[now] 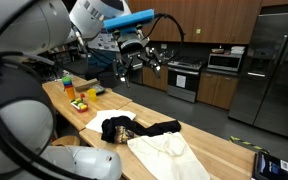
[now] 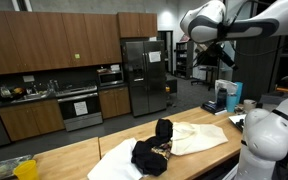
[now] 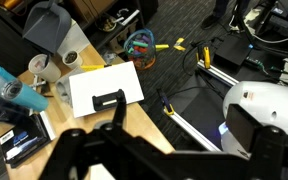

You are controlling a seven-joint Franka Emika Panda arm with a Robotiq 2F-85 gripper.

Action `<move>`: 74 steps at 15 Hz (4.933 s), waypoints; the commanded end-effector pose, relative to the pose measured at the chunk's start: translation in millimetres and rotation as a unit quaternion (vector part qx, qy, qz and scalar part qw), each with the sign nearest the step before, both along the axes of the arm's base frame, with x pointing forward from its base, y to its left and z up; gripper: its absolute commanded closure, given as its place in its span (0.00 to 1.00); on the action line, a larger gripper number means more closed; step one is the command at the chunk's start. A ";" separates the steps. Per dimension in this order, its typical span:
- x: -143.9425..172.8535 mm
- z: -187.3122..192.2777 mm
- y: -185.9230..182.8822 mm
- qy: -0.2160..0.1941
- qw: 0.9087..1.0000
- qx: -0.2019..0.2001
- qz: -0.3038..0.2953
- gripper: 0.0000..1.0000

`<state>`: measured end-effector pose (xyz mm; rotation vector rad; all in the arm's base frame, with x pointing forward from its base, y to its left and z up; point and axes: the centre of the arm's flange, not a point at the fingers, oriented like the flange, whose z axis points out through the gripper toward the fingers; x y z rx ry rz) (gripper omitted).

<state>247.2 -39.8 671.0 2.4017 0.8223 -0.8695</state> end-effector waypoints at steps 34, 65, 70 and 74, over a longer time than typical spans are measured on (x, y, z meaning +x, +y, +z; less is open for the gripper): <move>118.5 -224.9 -3.1 -0.279 0.890 -0.177 -0.314 0.00; 171.2 -220.1 82.3 -0.295 0.818 -0.015 -0.493 0.00; 171.2 -220.0 82.1 -0.295 0.818 -0.015 -0.493 0.00; 171.2 -220.1 82.1 -0.294 0.818 -0.015 -0.493 0.00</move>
